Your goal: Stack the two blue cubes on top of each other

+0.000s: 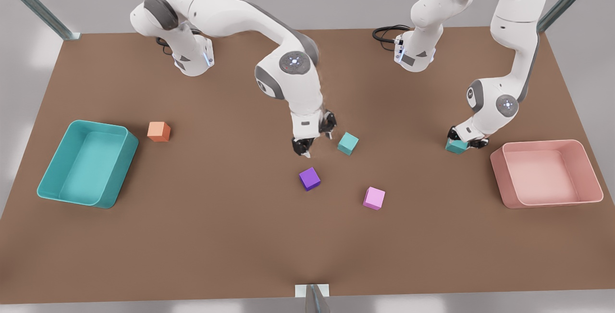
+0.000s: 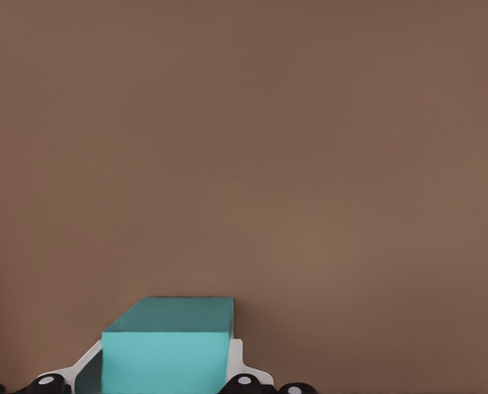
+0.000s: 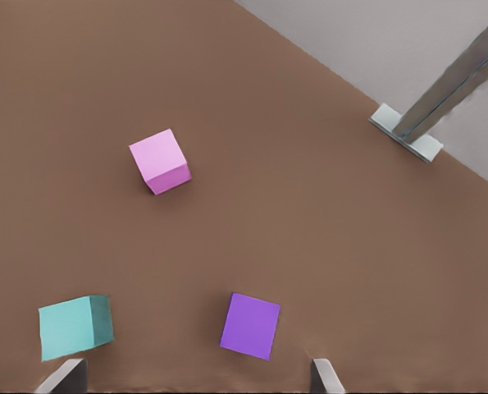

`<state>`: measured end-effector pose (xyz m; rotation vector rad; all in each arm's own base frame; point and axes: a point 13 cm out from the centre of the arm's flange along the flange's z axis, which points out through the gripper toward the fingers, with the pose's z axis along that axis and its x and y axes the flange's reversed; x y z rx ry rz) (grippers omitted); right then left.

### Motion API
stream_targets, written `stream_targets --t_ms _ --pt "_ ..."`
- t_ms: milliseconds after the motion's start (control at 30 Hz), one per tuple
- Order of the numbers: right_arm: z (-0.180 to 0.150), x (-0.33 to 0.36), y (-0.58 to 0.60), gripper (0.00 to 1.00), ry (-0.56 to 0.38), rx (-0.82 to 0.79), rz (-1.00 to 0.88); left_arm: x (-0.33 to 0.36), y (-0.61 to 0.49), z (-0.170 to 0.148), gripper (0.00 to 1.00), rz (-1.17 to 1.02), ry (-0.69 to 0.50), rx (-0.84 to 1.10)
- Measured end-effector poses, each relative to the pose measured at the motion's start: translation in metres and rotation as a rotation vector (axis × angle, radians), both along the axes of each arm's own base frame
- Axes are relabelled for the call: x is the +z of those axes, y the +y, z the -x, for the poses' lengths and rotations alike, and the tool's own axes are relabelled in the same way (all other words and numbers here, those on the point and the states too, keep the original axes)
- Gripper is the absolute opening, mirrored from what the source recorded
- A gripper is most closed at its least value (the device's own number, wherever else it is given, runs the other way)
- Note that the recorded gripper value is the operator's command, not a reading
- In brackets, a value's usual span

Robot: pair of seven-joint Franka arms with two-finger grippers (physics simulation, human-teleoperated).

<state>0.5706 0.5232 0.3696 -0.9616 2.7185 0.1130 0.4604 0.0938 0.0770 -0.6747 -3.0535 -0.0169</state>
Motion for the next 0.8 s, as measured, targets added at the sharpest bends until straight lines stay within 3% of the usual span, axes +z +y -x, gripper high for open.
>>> stream_targets --t_ms 100,200,267,400,600,800 --pt "-0.009 0.004 -0.122 1.00 0.168 -0.183 0.065 -0.005 -0.002 0.001 0.76 0.006 0.008 0.000" --pt "0.013 -0.045 -0.235 1.00 0.371 -0.350 0.154 -0.018 -0.005 0.005 0.76 0.019 0.022 0.003" --pt "0.036 -0.074 -0.279 1.00 0.453 -0.417 0.185 -0.025 -0.006 0.004 0.76 0.027 0.027 0.005" --pt "0.057 -0.096 -0.313 1.00 0.492 -0.480 0.187 -0.030 -0.004 0.001 0.66 0.030 0.016 0.009" --pt "0.074 -0.076 -0.388 1.00 0.478 -0.630 0.144 0.001 -0.004 -0.016 0.65 -0.001 -0.029 0.000" --pt "0.075 -0.092 -0.514 1.00 0.535 -0.861 0.103 0.090 -0.167 -0.106 0.65 0.032 -0.121 -0.190"
